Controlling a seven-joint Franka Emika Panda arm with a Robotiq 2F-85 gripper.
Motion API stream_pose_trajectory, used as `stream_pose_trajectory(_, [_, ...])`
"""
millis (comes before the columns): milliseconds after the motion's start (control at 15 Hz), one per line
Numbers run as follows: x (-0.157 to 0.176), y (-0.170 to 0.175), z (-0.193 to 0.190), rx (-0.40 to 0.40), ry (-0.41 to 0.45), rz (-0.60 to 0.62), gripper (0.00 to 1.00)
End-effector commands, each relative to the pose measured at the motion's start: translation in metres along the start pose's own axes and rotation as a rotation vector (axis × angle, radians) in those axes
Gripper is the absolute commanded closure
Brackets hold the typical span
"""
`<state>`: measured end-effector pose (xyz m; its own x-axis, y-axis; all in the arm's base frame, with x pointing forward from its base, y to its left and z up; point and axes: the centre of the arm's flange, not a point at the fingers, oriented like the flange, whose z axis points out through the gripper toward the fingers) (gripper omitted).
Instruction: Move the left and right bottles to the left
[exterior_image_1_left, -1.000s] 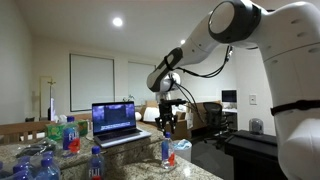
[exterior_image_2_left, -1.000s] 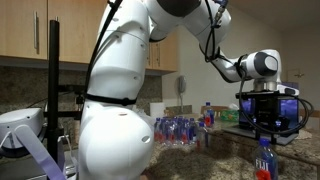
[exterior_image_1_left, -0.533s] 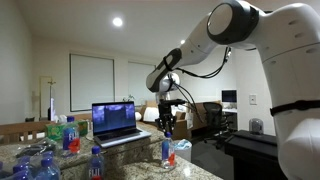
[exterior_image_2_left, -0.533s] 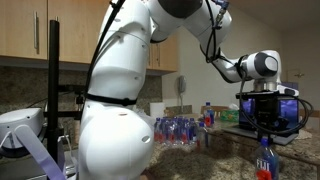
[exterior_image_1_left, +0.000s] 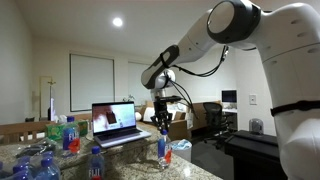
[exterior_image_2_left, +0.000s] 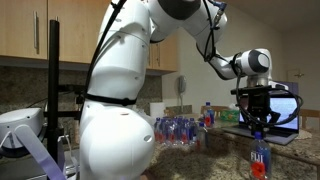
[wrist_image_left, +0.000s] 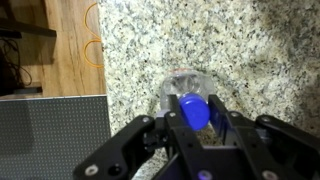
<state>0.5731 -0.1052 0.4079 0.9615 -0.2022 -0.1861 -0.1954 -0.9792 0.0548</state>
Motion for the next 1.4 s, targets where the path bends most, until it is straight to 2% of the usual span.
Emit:
stream_pose_trajectory(0, [-0.008,-0.024,-0.026,-0.053,-0.003,-0.067,0.88])
stream_pose_trajectory(600, [-0.010,-0.099,-0.063,-0.150,0.037,-0.184,0.88])
stream_pose_trajectory(1133, [-0.014,-0.179,-0.041,-0.335,-0.011,-0.250,0.87])
stream_pose_trajectory(1333, [-0.021,-0.181,-0.034,-0.333,-0.023,-0.294,0.87])
